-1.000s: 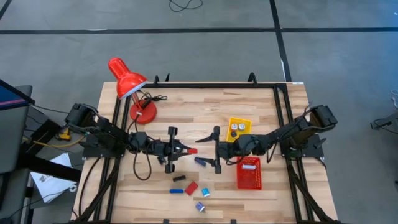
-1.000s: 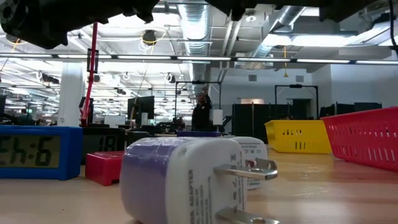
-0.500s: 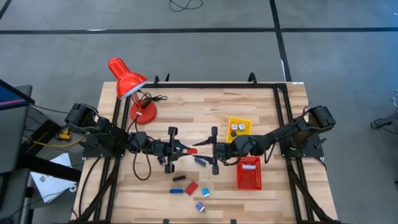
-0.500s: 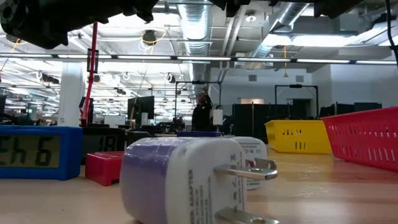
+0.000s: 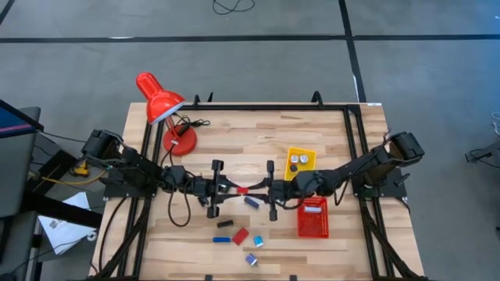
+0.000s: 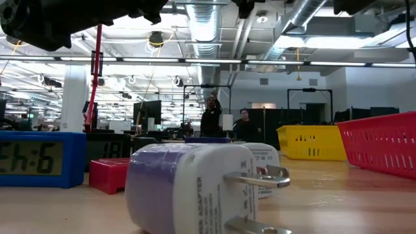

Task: Pick & Place Office items
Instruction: Put the top red digital timer into the red bin

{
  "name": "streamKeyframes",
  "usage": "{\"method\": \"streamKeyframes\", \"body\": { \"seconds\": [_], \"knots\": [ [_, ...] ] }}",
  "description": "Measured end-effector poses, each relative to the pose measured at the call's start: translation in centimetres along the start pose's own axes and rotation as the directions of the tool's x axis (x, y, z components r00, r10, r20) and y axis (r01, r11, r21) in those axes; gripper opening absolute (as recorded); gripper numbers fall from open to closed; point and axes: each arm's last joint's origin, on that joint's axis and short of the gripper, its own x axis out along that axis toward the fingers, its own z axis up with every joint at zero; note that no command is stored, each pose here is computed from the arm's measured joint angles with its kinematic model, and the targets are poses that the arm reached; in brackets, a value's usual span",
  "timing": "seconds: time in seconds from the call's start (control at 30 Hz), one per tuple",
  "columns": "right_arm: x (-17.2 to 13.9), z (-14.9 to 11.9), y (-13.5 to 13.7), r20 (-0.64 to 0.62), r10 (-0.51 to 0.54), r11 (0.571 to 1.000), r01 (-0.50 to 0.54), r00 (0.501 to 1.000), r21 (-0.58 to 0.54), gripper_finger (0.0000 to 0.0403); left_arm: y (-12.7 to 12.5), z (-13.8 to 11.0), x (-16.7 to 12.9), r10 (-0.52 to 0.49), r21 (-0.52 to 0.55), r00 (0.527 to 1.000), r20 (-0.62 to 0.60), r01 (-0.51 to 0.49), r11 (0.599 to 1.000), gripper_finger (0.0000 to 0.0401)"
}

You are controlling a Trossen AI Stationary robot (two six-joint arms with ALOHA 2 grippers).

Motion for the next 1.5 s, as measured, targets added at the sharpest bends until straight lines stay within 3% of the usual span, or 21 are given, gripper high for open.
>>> {"method": "streamKeyframes", "body": {
  "seconds": [0.23,0.4,0.57,0.7,0.77,0.93,1.17,1.3,1.5],
  "knots": [
    [-2.0,1.3,-0.1,-0.144,-0.021,0.999,0.027,0.989,0.044,0.0035,-0.1,-0.2,-0.1,-0.026,0.007,0.998,-0.064,0.026,1.0,0.0176],
    [-6.2,3.0,0.1,-0.425,0.037,0.967,0.076,0.904,0.245,0.0035,-0.4,-1.2,-0.7,-0.097,0.018,0.959,-0.267,0.106,0.994,0.0221],
    [-9.9,2.0,1.0,-0.708,0.119,0.879,0.258,0.696,0.401,0.0035,-0.6,-1.9,-1.1,-0.124,0.019,0.927,-0.353,0.14,0.99,0.0242],
    [-11.7,0.5,1.8,-0.851,0.195,0.803,0.419,0.487,0.424,0.0035,-0.5,-1.9,-1.1,-0.124,0.019,0.927,-0.353,0.139,0.99,0.0247],
    [-12.0,-0.2,2.5,-0.879,0.239,0.791,0.443,0.413,0.423,0.0035,-0.5,-1.9,-1.1,-0.122,0.02,0.928,-0.353,0.138,0.99,0.0248],
    [-11.8,-1.7,4.2,-0.903,0.315,0.802,0.427,0.294,0.418,0.0035,-0.5,-1.8,-1.0,-0.119,0.022,0.93,-0.347,0.135,0.991,0.0244],
    [-11.3,-4.9,5.6,-0.951,0.288,0.844,0.439,0.116,0.309,0.0038,-0.5,-1.8,-1.0,-0.119,0.022,0.93,-0.348,0.135,0.991,0.0244],
    [-10.9,-6.4,6.0,-0.96,0.276,0.87,0.411,0.053,0.272,0.0037,-0.5,-1.8,-1.0,-0.118,0.023,0.93,-0.348,0.135,0.991,0.0242],
    [-10.6,-7.7,6.5,-0.967,0.254,0.891,0.39,-0.001,0.233,0.005,-0.5,-1.8,-1.0,-0.118,0.023,0.93,-0.348,0.134,0.991,0.0243]
  ]
}}
